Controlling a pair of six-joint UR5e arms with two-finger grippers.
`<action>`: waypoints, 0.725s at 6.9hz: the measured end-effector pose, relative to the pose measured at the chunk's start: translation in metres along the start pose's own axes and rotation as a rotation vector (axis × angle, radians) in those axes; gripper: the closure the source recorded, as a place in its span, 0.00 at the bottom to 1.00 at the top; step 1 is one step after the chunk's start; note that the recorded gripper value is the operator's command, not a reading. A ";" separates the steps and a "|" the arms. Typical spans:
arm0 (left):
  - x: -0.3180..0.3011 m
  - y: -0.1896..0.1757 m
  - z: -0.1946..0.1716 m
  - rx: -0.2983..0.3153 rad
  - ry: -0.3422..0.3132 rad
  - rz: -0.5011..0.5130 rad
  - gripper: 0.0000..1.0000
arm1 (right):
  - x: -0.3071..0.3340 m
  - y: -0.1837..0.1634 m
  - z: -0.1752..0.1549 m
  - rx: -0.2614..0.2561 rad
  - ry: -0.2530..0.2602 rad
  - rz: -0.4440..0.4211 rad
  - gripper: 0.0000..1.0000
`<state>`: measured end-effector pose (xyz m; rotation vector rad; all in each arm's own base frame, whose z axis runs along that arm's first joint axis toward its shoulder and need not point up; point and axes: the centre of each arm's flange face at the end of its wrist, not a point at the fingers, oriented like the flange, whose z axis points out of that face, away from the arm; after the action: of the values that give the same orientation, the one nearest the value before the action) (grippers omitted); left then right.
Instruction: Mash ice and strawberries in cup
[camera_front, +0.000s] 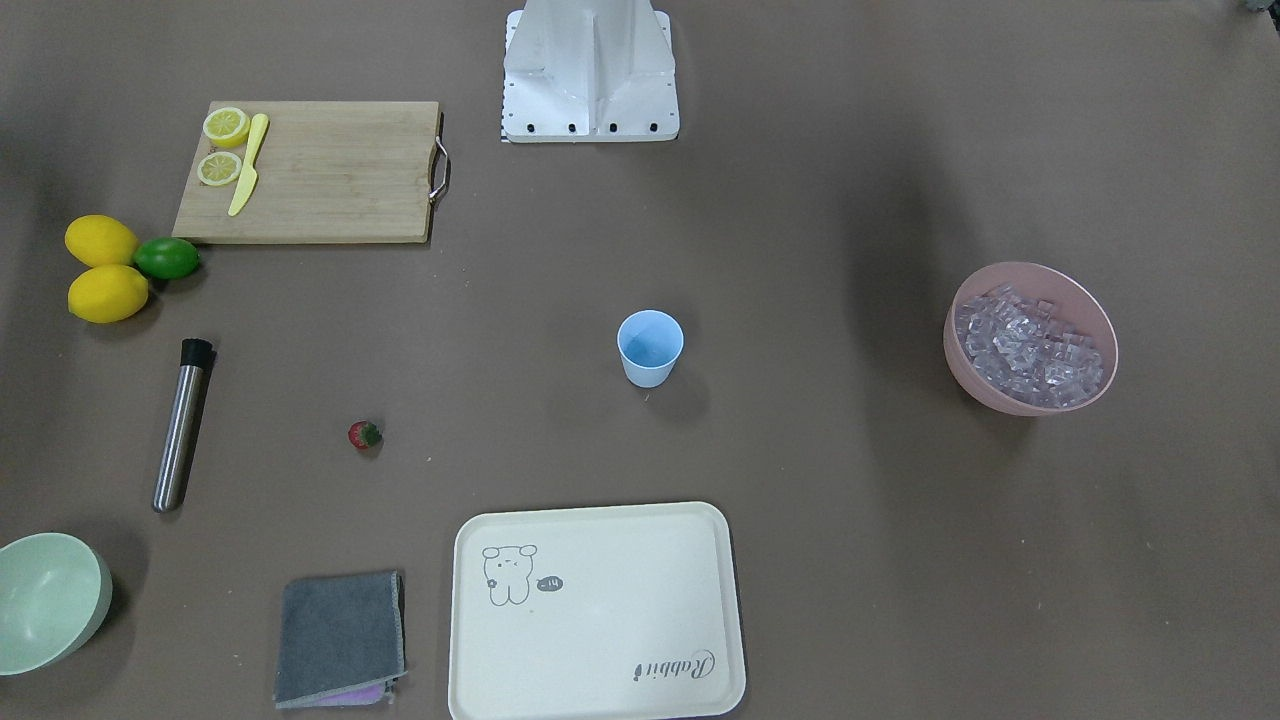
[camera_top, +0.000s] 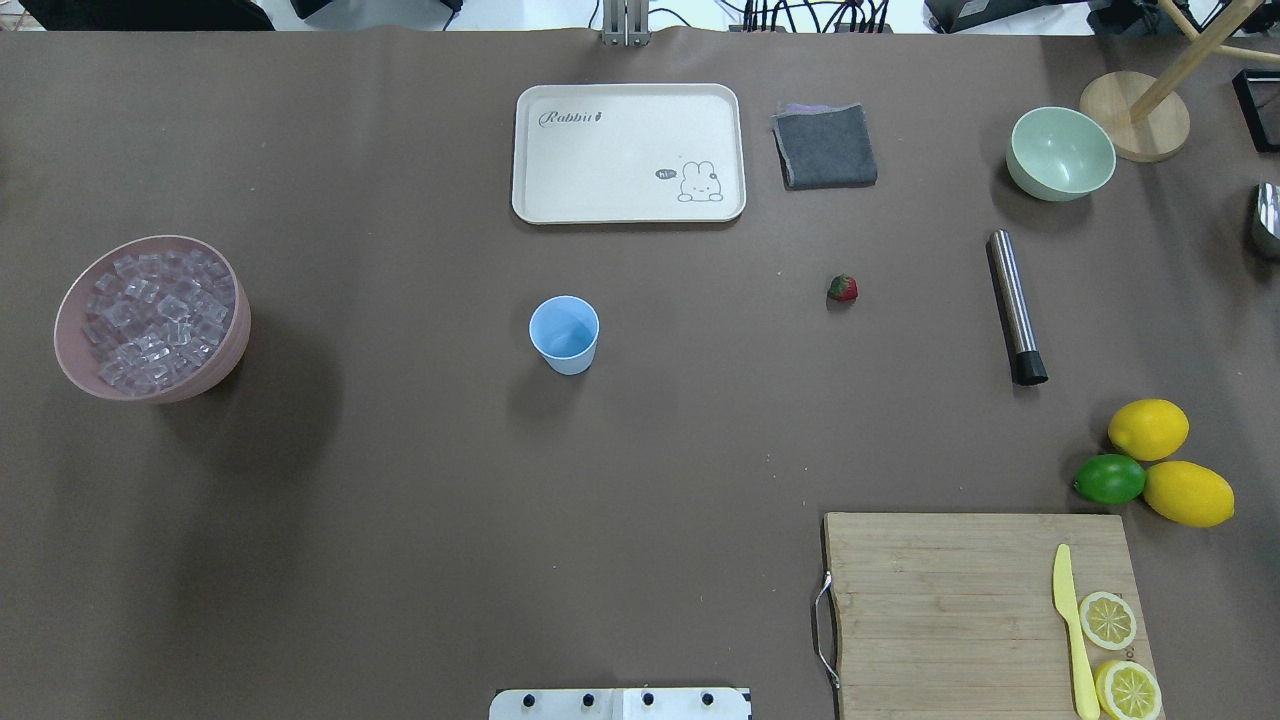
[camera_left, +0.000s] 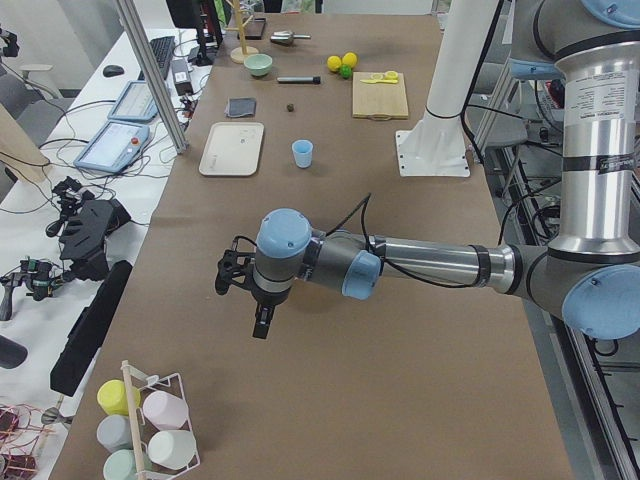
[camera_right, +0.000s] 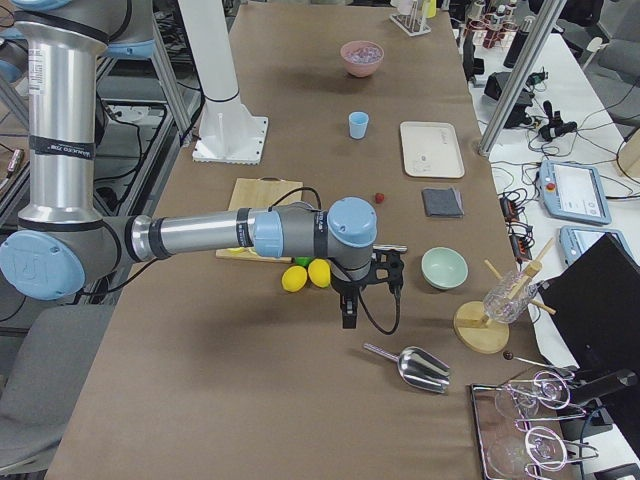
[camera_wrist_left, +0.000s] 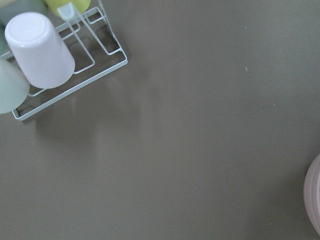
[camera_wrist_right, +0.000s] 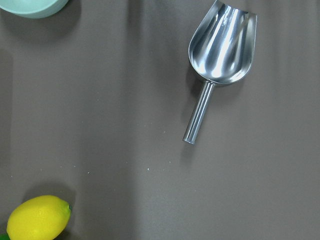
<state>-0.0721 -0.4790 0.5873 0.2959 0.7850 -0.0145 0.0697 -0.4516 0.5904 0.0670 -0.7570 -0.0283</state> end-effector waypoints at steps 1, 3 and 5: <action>0.008 -0.003 0.005 0.002 0.007 0.024 0.03 | -0.001 -0.002 -0.001 0.001 0.000 0.000 0.00; 0.027 -0.013 0.002 0.023 0.022 -0.002 0.03 | -0.002 -0.003 -0.002 -0.003 0.000 0.004 0.00; 0.062 -0.025 -0.012 0.072 0.038 0.017 0.03 | -0.003 -0.003 -0.003 -0.002 0.000 0.003 0.00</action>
<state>-0.0397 -0.4932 0.5294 0.3720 0.8206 -0.0208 0.0696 -0.4547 0.5857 0.0634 -0.7569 -0.0260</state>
